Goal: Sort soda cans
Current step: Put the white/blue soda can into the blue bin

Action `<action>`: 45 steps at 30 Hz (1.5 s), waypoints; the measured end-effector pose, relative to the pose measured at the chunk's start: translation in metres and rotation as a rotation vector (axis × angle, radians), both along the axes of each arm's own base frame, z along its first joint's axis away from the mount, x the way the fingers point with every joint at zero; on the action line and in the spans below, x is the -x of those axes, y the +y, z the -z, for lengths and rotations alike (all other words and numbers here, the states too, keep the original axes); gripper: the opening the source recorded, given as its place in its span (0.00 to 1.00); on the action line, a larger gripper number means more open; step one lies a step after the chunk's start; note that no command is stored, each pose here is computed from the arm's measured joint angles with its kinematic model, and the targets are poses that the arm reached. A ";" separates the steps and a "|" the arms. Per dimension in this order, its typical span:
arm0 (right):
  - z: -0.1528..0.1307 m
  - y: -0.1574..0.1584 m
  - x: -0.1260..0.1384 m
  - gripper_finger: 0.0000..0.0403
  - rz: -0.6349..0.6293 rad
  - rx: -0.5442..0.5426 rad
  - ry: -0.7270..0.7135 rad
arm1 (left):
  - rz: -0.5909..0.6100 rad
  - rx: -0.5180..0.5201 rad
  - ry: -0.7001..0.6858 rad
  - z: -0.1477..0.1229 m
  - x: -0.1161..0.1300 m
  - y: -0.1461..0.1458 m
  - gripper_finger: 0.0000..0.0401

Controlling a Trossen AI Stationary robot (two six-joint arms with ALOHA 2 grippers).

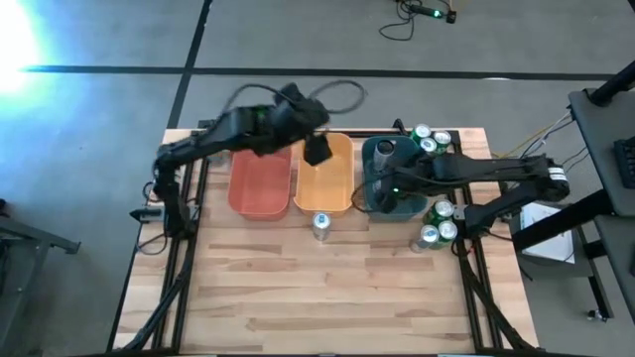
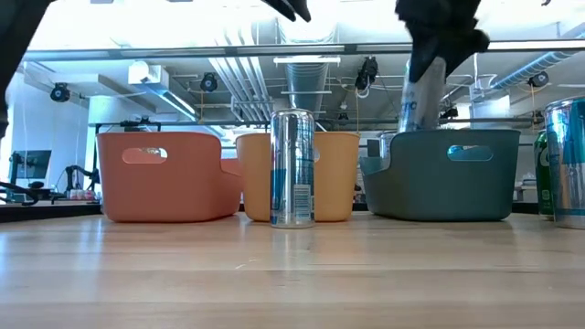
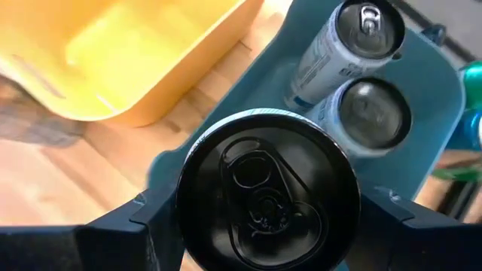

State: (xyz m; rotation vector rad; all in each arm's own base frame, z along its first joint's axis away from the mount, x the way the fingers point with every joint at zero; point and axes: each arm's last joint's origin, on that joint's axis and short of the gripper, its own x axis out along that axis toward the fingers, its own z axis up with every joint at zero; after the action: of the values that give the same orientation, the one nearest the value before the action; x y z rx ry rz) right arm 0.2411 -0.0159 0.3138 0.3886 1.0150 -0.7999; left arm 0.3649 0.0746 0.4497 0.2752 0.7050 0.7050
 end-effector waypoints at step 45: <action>0.058 -0.080 -0.044 0.68 -0.094 -0.174 0.174 | -0.774 0.399 -0.159 0.018 0.223 0.026 0.74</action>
State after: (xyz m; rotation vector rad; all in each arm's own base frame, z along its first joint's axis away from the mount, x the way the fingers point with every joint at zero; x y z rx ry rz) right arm 0.2850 -0.0955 0.2555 0.4217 1.2619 -0.6711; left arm 0.1416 0.1007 0.4321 -0.4457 0.7812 1.2754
